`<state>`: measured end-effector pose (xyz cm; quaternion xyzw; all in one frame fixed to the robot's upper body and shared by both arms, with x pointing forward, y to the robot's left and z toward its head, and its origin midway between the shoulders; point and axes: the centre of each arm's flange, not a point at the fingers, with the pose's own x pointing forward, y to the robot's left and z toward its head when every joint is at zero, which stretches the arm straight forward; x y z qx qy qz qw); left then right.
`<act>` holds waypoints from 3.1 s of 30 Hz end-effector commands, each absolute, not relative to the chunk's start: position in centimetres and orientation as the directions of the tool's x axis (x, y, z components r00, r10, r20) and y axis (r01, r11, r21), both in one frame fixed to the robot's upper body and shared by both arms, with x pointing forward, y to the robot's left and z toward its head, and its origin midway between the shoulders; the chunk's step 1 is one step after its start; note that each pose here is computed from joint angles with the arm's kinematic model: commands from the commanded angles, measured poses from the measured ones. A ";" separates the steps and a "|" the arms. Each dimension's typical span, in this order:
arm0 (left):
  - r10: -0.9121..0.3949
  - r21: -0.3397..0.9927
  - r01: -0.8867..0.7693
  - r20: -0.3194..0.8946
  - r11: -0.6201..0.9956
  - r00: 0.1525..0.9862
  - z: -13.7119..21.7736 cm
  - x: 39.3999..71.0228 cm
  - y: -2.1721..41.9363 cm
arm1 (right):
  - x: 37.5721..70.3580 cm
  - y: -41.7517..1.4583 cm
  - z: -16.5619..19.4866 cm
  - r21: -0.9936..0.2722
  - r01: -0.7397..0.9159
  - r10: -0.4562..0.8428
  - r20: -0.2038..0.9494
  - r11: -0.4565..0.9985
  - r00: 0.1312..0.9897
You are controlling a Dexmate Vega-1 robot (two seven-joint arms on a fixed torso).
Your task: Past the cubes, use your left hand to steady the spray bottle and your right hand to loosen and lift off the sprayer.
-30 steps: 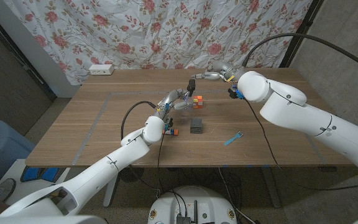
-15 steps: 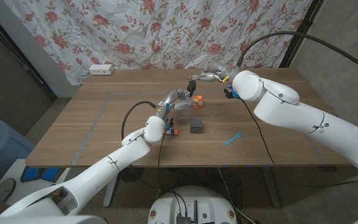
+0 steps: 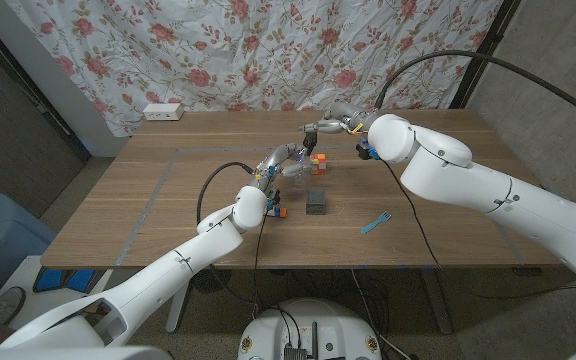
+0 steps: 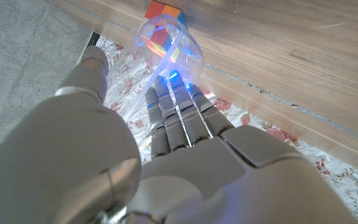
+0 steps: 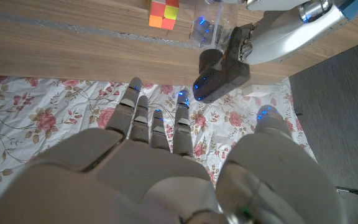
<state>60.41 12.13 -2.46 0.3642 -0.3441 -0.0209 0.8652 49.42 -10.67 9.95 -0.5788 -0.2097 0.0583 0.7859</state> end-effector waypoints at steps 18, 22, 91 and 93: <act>-0.289 0.639 -0.211 0.584 0.739 0.758 -2.8 60.0 11.8 | 49.7 -9.6 9.2 -0.949 0.149 0.314 0.237 0.279 0.920; -0.291 0.638 -0.208 0.586 0.741 0.756 -2.9 60.0 11.8 | 49.8 -9.6 9.2 -0.949 0.143 0.310 0.231 0.280 0.922; -0.325 0.648 -0.175 0.575 0.742 0.751 -2.9 60.4 11.2 | 50.5 -11.8 9.1 -0.851 0.050 0.366 0.277 0.524 0.888; -0.326 0.648 -0.173 0.574 0.742 0.751 -2.9 60.4 11.1 | 50.5 -11.9 9.1 -0.847 0.049 0.361 0.278 0.530 0.890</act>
